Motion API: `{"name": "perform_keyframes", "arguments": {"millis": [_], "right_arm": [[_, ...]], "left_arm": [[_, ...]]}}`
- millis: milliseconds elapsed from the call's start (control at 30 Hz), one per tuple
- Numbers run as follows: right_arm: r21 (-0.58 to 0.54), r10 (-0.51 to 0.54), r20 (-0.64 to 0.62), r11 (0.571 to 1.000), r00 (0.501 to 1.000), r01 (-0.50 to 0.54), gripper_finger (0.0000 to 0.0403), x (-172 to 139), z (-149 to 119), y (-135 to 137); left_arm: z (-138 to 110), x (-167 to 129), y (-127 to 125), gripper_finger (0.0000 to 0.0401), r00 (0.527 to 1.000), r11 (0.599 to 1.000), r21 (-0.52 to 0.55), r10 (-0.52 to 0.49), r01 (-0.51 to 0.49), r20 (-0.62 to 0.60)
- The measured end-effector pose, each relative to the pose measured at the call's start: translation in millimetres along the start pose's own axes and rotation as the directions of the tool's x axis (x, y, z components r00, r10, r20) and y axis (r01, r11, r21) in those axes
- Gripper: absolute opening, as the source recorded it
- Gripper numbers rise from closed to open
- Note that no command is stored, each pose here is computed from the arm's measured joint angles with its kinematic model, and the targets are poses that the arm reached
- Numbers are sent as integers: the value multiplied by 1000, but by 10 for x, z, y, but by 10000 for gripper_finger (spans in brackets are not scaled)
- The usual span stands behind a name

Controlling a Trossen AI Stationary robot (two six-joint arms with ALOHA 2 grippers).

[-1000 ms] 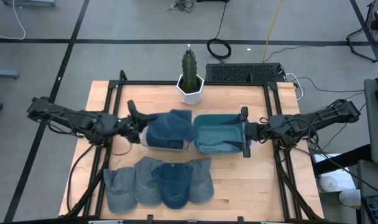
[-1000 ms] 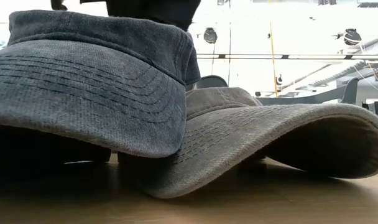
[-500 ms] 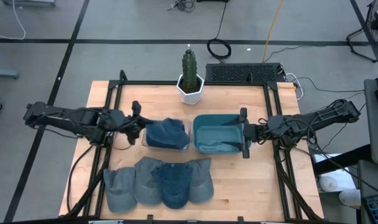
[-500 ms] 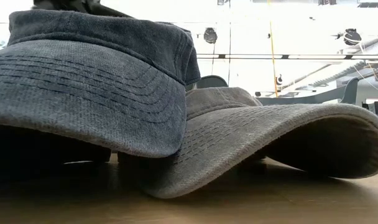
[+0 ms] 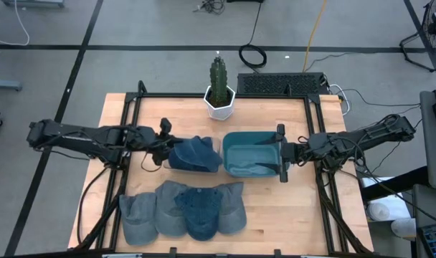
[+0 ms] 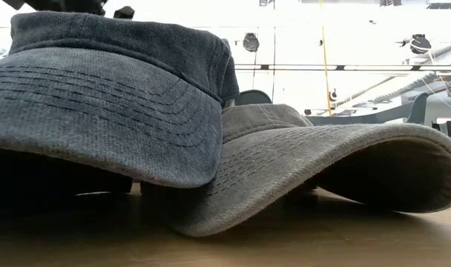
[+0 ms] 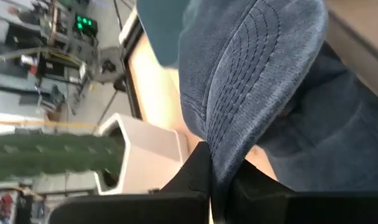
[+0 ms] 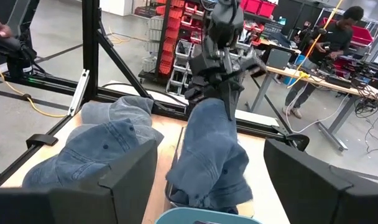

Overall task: Pick & Place hat
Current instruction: Put the right blue cap into the transparent bin

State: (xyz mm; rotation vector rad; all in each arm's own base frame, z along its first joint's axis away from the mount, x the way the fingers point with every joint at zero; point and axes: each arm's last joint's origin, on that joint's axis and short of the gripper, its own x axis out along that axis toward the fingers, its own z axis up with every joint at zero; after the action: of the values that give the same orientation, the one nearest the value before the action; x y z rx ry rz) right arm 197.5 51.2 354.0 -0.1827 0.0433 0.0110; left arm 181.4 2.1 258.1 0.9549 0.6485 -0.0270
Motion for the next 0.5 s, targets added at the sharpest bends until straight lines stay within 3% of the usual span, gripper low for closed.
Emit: {"name": "perform_keyframes", "arguments": {"millis": [133, 367, 500], "right_arm": [[-5, 0, -1, 1000, 1000, 0, 281, 0, -1, 0], [-7, 0, -1, 1000, 1000, 0, 281, 0, -1, 0], [-7, 0, -1, 1000, 1000, 0, 281, 0, -1, 0]], "left_arm": [[-115, 87, -140, 20, 998, 999, -52, -13, 10, -58], [-203, 147, -256, 8, 996, 985, -172, -29, 13, -89], [-140, 150, -207, 42, 998, 963, -266, 39, -49, -42]]}}
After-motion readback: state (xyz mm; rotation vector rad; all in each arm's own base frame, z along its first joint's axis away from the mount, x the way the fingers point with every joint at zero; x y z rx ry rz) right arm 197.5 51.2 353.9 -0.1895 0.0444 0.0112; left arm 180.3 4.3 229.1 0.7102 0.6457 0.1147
